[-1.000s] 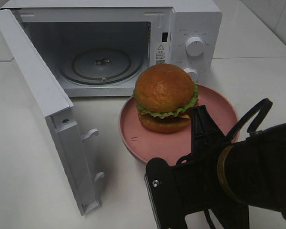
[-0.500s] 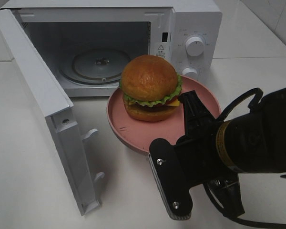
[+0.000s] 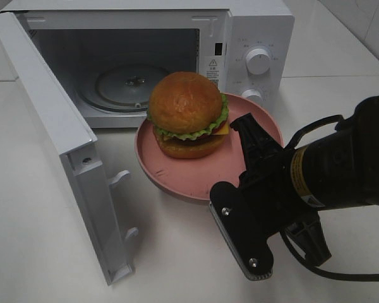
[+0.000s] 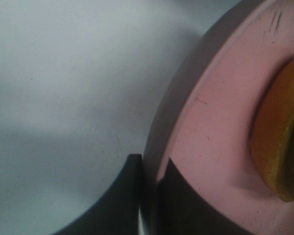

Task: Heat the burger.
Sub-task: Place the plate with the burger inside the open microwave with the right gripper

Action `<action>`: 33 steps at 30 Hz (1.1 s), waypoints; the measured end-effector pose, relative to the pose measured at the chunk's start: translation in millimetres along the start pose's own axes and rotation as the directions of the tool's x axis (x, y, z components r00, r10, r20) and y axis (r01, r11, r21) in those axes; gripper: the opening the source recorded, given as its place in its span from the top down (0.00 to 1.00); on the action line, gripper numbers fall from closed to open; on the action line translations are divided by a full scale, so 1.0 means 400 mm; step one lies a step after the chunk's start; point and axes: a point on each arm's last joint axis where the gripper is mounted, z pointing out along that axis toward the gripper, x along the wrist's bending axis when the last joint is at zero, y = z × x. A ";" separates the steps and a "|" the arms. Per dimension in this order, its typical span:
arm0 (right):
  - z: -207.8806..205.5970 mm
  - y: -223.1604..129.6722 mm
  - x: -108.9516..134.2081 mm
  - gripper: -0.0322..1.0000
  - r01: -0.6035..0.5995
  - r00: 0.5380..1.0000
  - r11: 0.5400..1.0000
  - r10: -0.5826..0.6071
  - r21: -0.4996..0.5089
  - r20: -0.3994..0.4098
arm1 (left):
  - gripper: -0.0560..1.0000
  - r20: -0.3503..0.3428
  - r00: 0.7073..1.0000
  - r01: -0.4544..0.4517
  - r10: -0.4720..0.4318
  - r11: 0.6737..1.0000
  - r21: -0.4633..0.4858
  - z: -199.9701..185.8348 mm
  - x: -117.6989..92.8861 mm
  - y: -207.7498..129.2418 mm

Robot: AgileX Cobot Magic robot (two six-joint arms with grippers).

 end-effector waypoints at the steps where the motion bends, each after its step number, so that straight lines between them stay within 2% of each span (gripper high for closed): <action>1: 0.000 0.000 0.000 0.91 0.000 1.000 1.000 0.000 0.000 0.000 | 0.02 0.000 1.000 0.000 0.000 1.000 0.000 0.000 0.000 0.000; 7: 0.026 0.006 -0.006 0.91 0.043 0.998 0.999 -0.044 -0.023 -0.048 | 0.02 0.000 1.000 0.000 0.000 1.000 0.000 0.000 0.000 0.000; 16: 0.052 -0.014 -0.043 0.91 0.007 0.997 0.999 -0.010 -0.040 -0.072 | 0.02 0.000 1.000 0.000 0.000 1.000 0.000 0.000 0.000 0.000; 22: 0.078 -0.011 -0.065 0.91 0.021 0.993 0.994 -0.033 -0.104 -0.110 | 0.02 0.000 1.000 0.000 0.000 1.000 0.000 0.000 0.000 0.000; 33: 0.127 0.002 -0.105 0.91 0.073 0.992 0.987 -0.087 -0.146 -0.090 | 0.02 0.000 1.000 0.000 0.000 1.000 0.000 0.000 0.000 0.000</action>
